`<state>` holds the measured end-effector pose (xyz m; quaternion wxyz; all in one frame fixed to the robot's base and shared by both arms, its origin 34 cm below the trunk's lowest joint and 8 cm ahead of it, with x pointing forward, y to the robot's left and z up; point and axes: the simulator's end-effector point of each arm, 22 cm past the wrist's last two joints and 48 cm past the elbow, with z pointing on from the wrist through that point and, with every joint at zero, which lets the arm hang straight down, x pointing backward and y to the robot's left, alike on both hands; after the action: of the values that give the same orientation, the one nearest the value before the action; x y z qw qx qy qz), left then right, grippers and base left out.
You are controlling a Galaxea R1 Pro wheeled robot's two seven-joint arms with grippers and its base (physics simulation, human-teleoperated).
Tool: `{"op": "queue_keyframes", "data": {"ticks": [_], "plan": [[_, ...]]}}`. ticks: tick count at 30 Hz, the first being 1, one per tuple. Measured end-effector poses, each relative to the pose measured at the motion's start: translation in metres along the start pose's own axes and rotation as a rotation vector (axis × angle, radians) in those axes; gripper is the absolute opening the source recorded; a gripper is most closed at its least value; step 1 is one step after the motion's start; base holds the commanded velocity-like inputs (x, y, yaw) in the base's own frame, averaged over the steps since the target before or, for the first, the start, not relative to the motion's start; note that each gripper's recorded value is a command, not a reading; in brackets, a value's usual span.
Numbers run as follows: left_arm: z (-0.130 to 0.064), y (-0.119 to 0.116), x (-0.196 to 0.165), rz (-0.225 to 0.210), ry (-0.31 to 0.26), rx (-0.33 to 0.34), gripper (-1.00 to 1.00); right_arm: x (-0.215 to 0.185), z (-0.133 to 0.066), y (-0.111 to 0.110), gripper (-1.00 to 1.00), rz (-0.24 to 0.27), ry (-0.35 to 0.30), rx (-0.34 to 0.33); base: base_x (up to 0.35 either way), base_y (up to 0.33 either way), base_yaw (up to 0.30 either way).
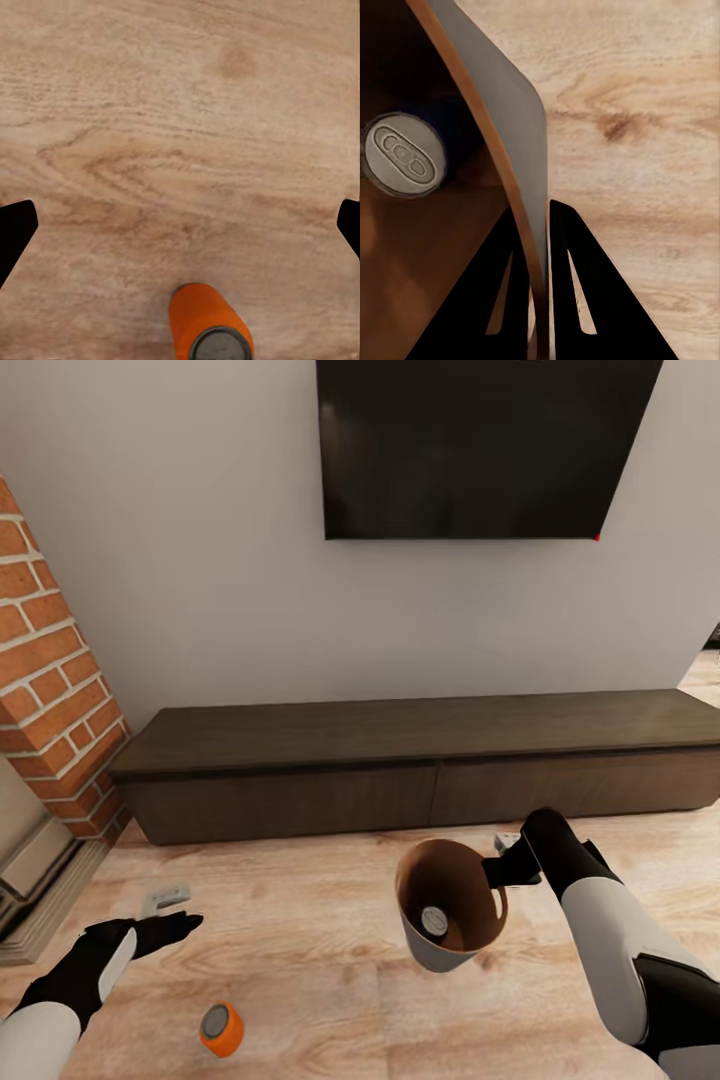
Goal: Put the three can of soda from the living room inside the tash can in the kitchen.
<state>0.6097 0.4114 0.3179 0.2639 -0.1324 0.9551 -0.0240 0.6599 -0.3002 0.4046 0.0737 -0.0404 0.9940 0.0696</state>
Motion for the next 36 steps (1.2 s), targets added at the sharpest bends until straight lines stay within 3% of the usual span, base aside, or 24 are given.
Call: {"op": "queue_keyframes", "data": {"ticks": [5, 7, 9, 17, 27, 32, 36], "plan": [[0.003, 0.0, 0.032, 0.001, 0.107, -0.014, 1.0, -0.009, -0.006, -0.001, -1.0, -0.008, -0.013, 0.007, 0.007, 0.023, -0.009], [0.004, 0.001, 0.042, 0.04, 0.145, -0.037, 1.0, -0.015, -0.01, 0.0, -1.0, -0.01, -0.023, 0.005, 0.002, 0.007, -0.003], [0.004, 0.01, 0.05, 0.097, 0.172, -0.102, 1.0, -0.019, -0.013, 0.002, -1.0, -0.004, -0.028, -0.005, 0.001, 0.002, -0.001], [0.003, 0.016, 0.051, 0.119, 0.177, -0.138, 1.0, -0.022, -0.018, -0.011, -1.0, -0.006, -0.034, 0.023, 0.0, 0.0, 0.0], [0.012, 0.014, 0.061, 0.116, 0.187, -0.125, 1.0, -0.026, -0.015, -0.015, -1.0, -0.004, -0.05, 0.027, 0.0, 0.0, 0.0], [0.017, -0.016, 0.07, 0.117, 0.19, -0.085, 1.0, -0.027, -0.017, -0.015, -1.0, 0.003, -0.053, 0.021, 0.0, 0.0, 0.0], [0.019, -0.026, 0.073, 0.119, 0.192, -0.07, 1.0, -0.026, -0.019, -0.024, -1.0, 0.003, -0.053, 0.038, 0.0, 0.0, 0.0]]}}
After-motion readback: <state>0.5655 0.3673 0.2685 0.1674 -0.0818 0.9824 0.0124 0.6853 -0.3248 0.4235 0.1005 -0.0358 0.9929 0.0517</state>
